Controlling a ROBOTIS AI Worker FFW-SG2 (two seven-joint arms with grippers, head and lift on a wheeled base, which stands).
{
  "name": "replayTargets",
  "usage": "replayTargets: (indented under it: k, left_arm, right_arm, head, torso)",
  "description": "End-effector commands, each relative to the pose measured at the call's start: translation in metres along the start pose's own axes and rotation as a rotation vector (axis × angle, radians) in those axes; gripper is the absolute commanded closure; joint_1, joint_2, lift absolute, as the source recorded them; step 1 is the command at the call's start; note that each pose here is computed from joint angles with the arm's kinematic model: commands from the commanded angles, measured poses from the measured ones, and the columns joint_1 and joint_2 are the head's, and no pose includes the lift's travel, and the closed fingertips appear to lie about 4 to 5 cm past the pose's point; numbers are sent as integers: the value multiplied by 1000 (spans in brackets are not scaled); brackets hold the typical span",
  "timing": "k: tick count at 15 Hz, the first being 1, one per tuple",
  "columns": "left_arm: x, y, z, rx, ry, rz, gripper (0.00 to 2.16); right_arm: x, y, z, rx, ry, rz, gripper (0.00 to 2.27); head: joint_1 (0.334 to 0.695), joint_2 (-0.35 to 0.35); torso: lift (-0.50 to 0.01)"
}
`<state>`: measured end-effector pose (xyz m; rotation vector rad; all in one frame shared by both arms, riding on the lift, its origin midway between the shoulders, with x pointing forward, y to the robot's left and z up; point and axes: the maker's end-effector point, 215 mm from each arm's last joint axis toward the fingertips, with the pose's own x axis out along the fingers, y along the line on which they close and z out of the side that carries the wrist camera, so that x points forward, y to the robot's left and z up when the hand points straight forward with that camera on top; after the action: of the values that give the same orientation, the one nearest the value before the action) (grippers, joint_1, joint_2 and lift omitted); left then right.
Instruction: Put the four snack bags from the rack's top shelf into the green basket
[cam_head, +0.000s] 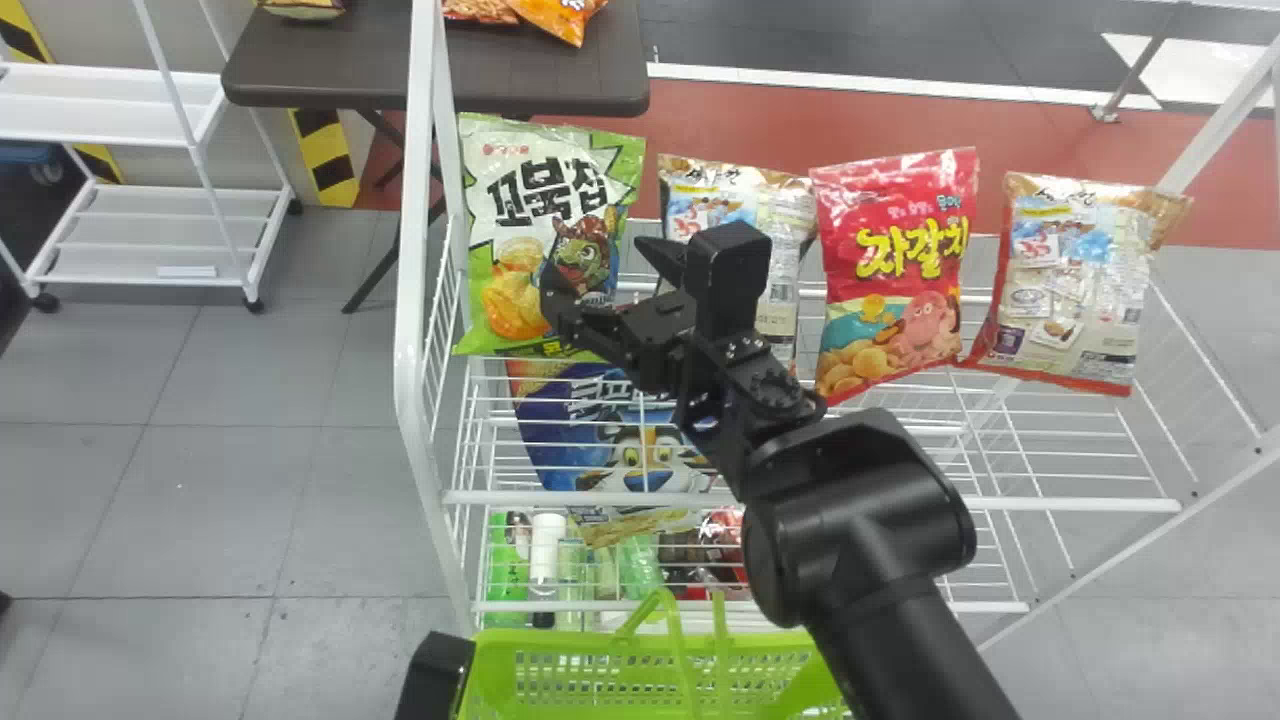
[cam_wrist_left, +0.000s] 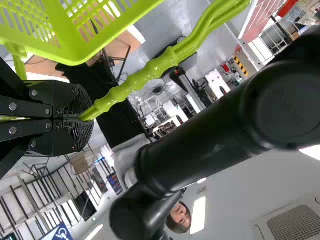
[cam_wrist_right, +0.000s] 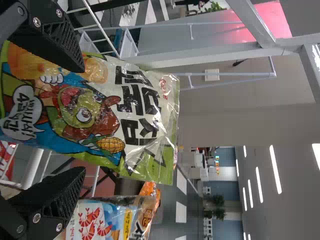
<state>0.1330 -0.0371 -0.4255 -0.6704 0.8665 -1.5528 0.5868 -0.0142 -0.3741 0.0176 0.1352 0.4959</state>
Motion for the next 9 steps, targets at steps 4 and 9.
replayTargets:
  k: [4, 9]
  left_arm:
    - [0, 1, 1, 4, -1, -2, 1578]
    - [-1, -1, 4, 9, -15, -22, 1578]
  right_arm:
    - [17, 16, -3, -17, 54, 79, 1828]
    - [0, 42, -5, -18, 73, 149, 2037]
  head:
    - [695, -64]
    - [695, -32]
  torso:
    - [0]
    - [0]
